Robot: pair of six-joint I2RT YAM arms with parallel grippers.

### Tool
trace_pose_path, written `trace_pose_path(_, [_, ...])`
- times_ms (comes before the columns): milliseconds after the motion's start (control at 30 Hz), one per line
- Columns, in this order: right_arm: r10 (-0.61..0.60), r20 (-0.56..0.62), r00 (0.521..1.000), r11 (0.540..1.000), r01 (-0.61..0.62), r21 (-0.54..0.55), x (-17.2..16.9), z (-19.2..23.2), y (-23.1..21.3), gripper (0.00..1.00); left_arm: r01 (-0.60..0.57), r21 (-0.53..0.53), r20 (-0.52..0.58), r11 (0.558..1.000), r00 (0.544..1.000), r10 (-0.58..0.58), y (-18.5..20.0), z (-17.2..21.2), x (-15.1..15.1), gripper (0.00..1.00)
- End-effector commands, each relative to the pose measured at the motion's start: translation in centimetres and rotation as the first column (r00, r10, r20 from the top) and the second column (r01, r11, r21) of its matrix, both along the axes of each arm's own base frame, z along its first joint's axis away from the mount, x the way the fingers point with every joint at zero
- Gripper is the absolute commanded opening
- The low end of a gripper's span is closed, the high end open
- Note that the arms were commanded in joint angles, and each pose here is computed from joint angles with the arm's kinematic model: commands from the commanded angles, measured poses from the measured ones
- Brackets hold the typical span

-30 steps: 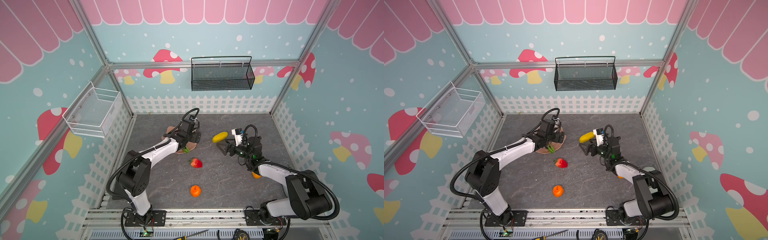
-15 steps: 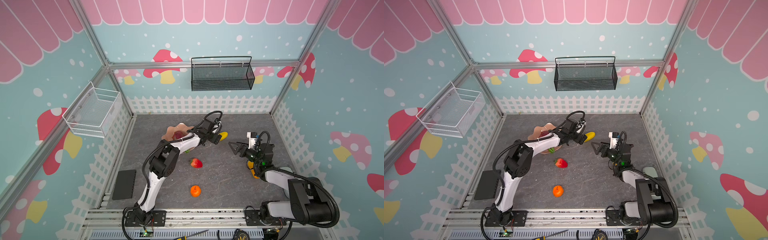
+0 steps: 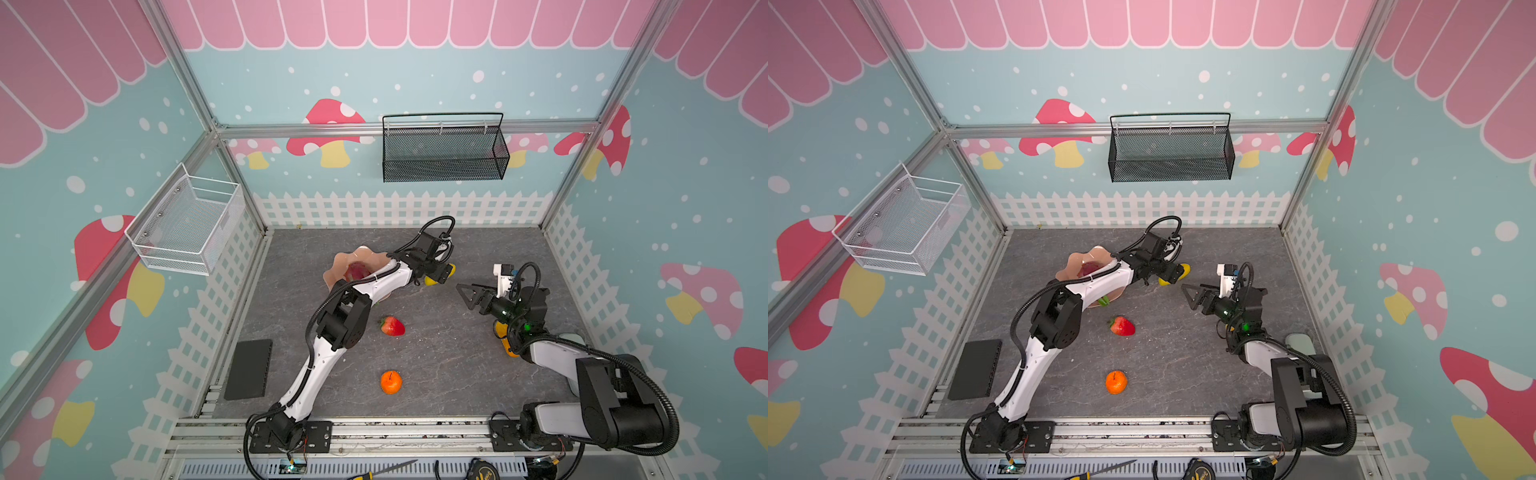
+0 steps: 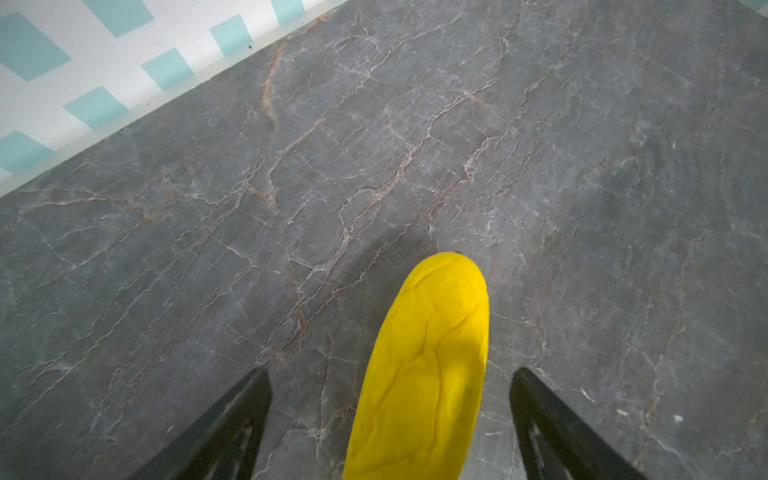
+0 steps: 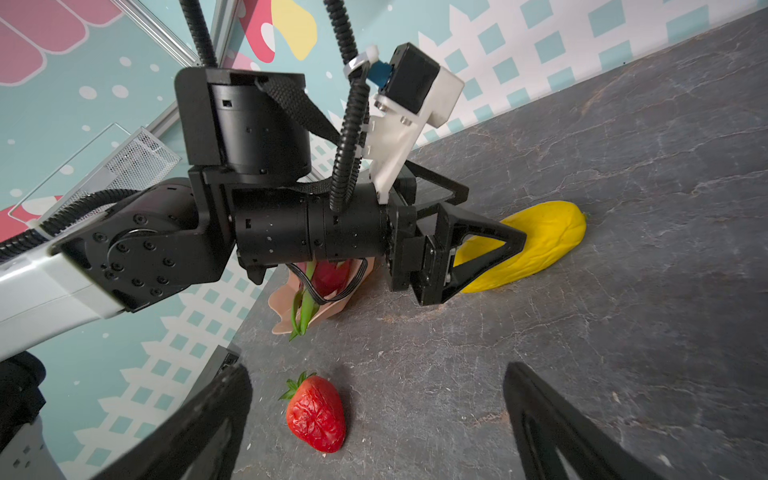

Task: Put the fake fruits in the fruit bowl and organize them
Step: 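Release the dragon fruit and grasp the yellow fruit with the left gripper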

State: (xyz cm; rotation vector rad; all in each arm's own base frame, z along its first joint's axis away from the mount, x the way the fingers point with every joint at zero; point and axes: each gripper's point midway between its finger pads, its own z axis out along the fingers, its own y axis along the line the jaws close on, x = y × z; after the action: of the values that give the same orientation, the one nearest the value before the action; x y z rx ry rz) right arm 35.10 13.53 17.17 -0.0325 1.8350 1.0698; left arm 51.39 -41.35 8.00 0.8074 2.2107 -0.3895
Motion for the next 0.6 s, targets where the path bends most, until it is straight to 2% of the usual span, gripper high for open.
trace_pose_path(0, [0.009,0.023,1.000,1.000,-0.009,0.014,0.1,0.7,0.0,0.98,0.010,0.070,-0.089,0.997,0.996,-0.004,0.4,-2.4,-1.4,0.89])
trace_pose_path(300, [0.016,0.026,1.000,1.000,-0.017,0.013,0.1,0.8,0.1,0.98,0.021,0.140,-0.131,0.990,0.991,-0.003,1.2,-3.8,-2.1,0.89])
trace_pose_path(567, [0.019,0.028,0.999,1.000,-0.019,0.009,0.1,0.8,0.1,0.98,0.065,0.167,-0.152,0.984,0.988,-0.039,0.9,-4.4,-2.2,0.82])
